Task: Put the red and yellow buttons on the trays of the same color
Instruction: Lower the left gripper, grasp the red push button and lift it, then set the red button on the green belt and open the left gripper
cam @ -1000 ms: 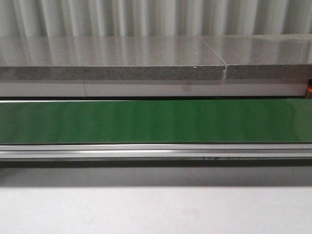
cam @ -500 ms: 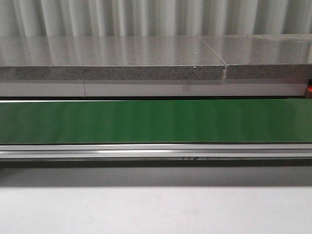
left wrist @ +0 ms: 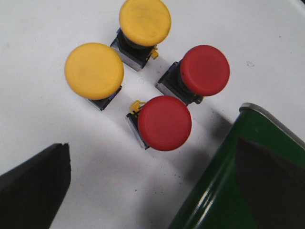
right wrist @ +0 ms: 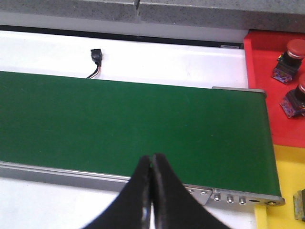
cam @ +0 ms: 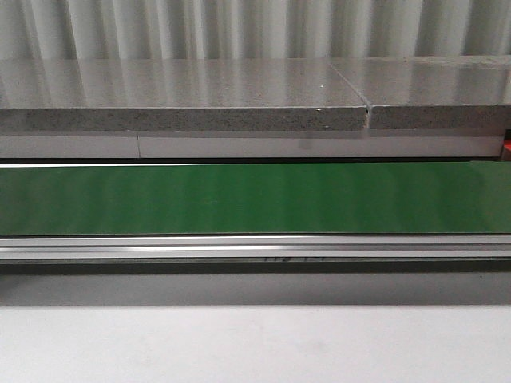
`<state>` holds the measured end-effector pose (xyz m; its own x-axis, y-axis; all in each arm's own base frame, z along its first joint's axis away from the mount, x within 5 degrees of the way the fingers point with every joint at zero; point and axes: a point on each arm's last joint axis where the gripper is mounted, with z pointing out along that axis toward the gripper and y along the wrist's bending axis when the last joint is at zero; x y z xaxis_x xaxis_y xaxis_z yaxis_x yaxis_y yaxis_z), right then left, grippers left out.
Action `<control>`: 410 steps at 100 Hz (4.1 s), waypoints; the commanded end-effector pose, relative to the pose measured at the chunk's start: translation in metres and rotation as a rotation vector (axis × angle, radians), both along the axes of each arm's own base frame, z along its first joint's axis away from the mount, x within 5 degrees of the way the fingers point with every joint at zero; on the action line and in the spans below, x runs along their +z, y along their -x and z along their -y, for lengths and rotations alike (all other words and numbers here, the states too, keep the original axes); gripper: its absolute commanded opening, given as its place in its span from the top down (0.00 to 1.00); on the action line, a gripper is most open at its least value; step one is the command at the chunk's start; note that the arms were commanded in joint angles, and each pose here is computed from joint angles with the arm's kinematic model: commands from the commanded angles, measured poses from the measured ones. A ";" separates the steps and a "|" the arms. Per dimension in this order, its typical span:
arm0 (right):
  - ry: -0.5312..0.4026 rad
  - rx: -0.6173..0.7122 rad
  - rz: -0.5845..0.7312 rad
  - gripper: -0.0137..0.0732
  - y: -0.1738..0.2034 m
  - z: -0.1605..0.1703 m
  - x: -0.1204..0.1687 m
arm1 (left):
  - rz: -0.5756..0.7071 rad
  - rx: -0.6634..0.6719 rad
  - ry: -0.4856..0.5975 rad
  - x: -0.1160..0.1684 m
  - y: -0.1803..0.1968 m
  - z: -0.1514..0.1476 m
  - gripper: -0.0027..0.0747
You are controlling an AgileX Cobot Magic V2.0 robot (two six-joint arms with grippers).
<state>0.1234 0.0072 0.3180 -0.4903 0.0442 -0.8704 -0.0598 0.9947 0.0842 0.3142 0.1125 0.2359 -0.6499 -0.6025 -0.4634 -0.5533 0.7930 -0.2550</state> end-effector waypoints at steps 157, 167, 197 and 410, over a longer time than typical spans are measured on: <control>0.005 -0.008 0.087 0.98 -0.002 0.001 0.013 | -0.009 -0.078 0.011 0.027 -0.028 -0.006 0.99; 0.005 -0.008 0.087 0.98 -0.002 0.001 0.013 | 0.021 -0.109 -0.017 0.046 -0.018 -0.002 0.99; 0.005 -0.008 0.087 0.98 -0.002 0.001 0.013 | 0.054 -0.273 -0.079 0.088 0.006 0.031 0.99; 0.005 -0.008 0.087 0.98 -0.002 0.001 0.013 | -0.027 -0.768 -0.186 0.092 -0.002 0.132 0.16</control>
<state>0.1234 0.0072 0.3180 -0.4903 0.0442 -0.8704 -0.0598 0.9947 0.0842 0.3217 -0.0165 0.2935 -0.9224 0.1073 -0.3710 0.1463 0.9861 -0.0785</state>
